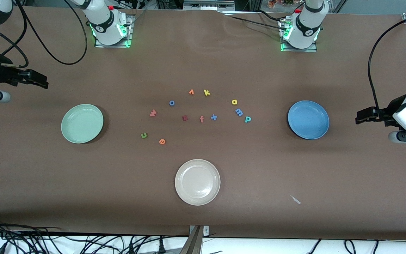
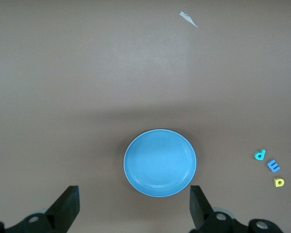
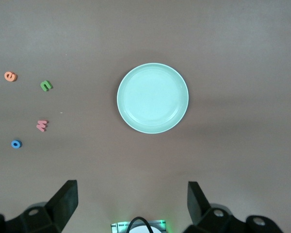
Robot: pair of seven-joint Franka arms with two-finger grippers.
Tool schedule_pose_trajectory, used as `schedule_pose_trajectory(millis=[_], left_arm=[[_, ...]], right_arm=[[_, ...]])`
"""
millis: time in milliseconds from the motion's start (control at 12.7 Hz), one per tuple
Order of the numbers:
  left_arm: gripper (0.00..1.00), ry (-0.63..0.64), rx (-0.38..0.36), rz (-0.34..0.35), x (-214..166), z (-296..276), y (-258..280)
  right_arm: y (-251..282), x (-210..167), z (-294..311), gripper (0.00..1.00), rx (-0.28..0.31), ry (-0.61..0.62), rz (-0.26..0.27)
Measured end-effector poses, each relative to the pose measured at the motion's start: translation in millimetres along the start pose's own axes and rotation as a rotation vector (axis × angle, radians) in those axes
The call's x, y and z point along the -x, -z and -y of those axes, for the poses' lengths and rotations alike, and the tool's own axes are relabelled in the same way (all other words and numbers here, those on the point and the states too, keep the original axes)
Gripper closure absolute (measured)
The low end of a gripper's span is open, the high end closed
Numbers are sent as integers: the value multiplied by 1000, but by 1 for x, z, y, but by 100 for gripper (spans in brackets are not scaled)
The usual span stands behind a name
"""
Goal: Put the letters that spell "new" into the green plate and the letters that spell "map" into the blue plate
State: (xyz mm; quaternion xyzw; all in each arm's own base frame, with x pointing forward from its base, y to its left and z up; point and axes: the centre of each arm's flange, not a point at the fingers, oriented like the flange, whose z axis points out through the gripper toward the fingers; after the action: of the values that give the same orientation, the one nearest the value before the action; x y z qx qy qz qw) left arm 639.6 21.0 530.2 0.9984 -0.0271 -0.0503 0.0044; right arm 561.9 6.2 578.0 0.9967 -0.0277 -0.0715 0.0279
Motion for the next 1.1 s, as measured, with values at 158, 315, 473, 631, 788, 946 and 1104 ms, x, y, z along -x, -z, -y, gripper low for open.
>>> schedule_pose_trajectory(millis=[158,315,473,631,788,946,1104], left_arm=[[0,0,0,2,0,0,-1],[0,0,1,5,0,0,-3],[0,0,1,6,-1,0,-3],[0,0,1,7,-1,0,-4],[0,-2,1,7,-1,-1,-4],[0,-4,1,7,-1,-2,-4],[0,-5,1,8,-1,-3,-4]], right_arm=[[0,0,0,0,0,-1,-3],[0,0,0,0,0,-1,-4],[0,0,1,0,0,1,-4],[1,0,4,0,1,5,-4],[1,0,5,0,1,6,-5],[1,0,5,0,1,6,-4],[1,0,5,0,1,6,-4]])
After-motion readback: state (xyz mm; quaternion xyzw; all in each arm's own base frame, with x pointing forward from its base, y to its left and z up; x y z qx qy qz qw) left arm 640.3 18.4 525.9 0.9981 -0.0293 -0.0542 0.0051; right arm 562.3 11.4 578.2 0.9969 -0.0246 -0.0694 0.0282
